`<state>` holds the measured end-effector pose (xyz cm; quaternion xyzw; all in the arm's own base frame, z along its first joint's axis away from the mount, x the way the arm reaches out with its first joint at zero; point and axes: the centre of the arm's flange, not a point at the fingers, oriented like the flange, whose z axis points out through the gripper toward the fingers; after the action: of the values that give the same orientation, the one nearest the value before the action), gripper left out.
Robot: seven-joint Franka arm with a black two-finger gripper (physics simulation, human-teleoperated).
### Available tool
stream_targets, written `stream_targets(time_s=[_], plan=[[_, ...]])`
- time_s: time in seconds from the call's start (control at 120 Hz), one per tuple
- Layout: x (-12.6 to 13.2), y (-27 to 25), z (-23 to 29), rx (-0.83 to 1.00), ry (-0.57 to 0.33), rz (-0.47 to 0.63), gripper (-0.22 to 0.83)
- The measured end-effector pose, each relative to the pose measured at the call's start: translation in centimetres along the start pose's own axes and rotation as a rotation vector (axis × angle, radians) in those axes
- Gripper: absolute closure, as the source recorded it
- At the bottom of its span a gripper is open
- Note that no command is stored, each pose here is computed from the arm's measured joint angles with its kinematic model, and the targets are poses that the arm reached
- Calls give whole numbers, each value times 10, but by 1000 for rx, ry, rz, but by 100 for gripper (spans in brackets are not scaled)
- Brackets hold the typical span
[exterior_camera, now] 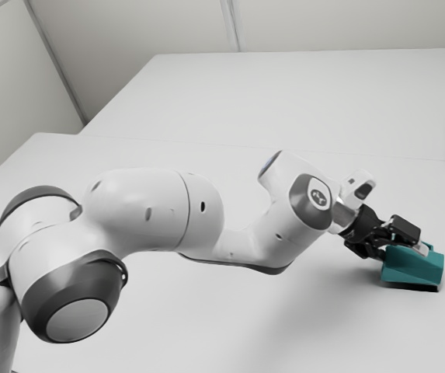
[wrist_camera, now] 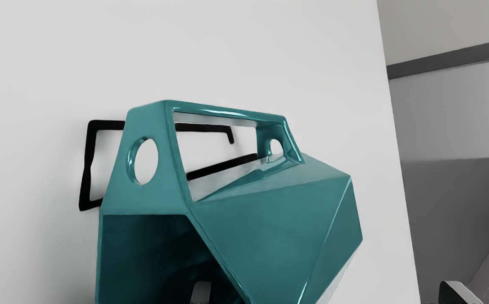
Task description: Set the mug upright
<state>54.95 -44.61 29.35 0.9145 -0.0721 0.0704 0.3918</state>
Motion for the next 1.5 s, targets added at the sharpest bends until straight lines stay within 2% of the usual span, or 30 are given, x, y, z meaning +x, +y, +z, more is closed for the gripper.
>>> stream_targets(time_s=[0.042, 0.2, 0.267, 0.333, 0.675, 0.842, 1.0, 1.5], plan=[[0, 1, 0, -1, -2, 4, 13], [0, 1, 1, -4, -6, 16, 49], [0, 2, 1, -4, -7, 19, 58], [0, 2, 1, -3, -9, 23, 63], [1, 16, -2, -2, -5, 59, 76], [5, 29, -11, -2, 6, 89, 78], [14, 37, -42, 7, 32, 117, 78], [56, -76, -209, 198, 165, 47, 78]])
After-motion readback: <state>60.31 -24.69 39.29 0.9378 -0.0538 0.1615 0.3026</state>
